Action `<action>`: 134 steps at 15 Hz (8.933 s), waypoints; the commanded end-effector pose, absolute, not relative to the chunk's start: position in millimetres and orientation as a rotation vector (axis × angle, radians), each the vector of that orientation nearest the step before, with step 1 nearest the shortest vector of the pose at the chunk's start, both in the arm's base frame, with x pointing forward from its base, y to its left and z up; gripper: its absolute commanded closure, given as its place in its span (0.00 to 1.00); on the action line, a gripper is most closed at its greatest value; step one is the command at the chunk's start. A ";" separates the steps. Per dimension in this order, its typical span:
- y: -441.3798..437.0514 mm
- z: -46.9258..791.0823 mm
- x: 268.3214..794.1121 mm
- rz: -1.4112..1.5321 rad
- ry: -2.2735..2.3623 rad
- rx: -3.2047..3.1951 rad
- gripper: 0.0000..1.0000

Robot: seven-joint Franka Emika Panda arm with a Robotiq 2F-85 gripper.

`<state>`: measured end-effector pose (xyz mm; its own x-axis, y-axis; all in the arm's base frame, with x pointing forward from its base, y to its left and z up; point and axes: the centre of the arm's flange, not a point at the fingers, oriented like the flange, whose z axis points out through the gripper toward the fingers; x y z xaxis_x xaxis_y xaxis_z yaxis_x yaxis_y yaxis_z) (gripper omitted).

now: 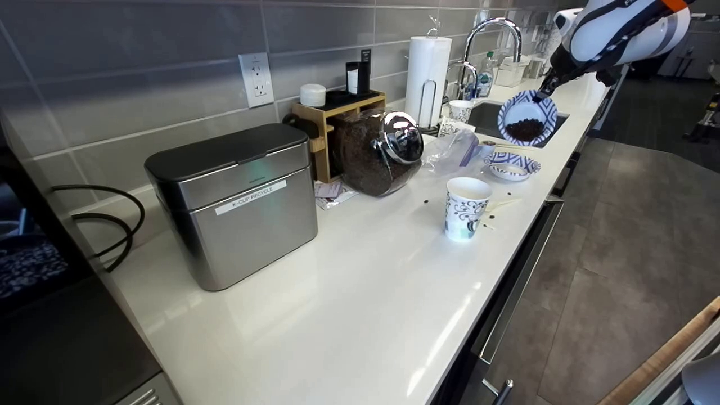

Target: Pour the contents in the bowl on the left into the bowl on the right.

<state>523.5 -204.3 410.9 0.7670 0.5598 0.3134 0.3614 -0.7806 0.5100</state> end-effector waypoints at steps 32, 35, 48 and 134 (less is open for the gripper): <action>-134.2 427.8 488.8 0.540 0.623 2.291 0.99; -128.3 425.0 487.3 0.532 0.600 2.268 0.99; -119.0 427.0 497.4 0.509 0.560 2.219 0.97; -98.1 399.9 531.3 0.128 0.604 2.880 0.99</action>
